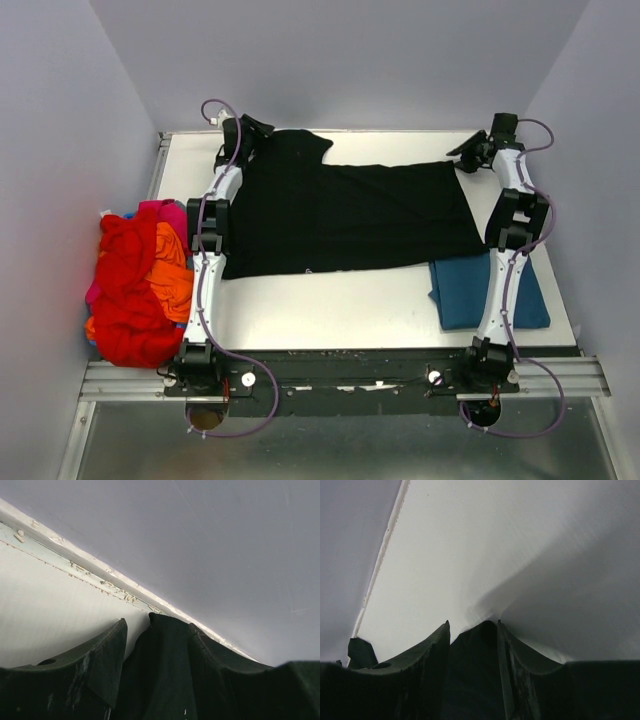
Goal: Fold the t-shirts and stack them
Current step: Grap the side of the flattened tshirt furthest away from the robot with both arms, then fold the other side of the tshirt into a rectangle
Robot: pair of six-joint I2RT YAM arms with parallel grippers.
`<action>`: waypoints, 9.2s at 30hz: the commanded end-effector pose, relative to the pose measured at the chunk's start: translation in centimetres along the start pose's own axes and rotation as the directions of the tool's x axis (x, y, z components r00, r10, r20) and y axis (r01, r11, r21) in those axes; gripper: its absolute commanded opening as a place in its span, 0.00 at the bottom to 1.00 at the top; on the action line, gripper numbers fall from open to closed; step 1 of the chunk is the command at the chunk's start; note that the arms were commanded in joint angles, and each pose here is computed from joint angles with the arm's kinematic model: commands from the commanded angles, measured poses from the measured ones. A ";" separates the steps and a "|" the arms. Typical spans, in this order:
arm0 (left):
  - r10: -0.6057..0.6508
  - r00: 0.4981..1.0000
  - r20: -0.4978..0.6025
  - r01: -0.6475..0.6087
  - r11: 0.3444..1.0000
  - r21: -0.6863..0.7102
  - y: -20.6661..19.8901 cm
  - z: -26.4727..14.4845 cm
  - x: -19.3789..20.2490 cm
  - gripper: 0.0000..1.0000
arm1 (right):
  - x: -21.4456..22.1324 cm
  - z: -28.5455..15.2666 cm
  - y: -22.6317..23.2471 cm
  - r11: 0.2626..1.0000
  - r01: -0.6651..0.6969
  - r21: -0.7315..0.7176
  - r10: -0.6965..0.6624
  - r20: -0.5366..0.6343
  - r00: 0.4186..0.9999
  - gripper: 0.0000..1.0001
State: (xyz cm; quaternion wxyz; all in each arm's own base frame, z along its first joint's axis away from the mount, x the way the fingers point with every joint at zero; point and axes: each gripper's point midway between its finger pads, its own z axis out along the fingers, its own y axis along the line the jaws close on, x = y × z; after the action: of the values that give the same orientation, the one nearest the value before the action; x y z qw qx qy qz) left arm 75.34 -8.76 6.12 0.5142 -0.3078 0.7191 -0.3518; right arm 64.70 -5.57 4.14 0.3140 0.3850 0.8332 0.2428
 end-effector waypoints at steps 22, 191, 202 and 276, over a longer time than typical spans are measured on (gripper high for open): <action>-0.046 0.996 -0.079 0.047 0.999 0.013 0.4 0.0 2.3 0.58 | 1.4 -1.0 -0.3 1.000 -0.016 -0.014 0.016 -0.020 1.000 0.01; 0.279 0.960 -0.025 -0.258 0.843 -0.473 2.7 -44.3 5.7 0.79 | 16.9 -17.6 5.6 0.933 0.345 -0.105 -0.348 -0.013 0.938 0.68; 0.283 0.958 -0.047 -0.273 0.848 -0.455 0.2 -36.2 3.4 0.61 | 34.9 -15.3 16.6 0.729 0.442 -0.522 -0.609 -0.200 0.768 0.61; 0.295 0.921 -0.253 -0.389 0.680 -0.622 5.7 -27.5 3.8 0.38 | 47.3 -20.3 10.5 0.602 0.479 -0.639 -0.783 -0.355 0.511 0.69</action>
State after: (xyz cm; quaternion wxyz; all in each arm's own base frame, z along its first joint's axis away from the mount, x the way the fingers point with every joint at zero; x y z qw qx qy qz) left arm 47.58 -3.63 3.50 0.3566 -0.3143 0.8798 -0.0015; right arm 29.56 34.49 6.09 0.1187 -0.1068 0.8937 0.4193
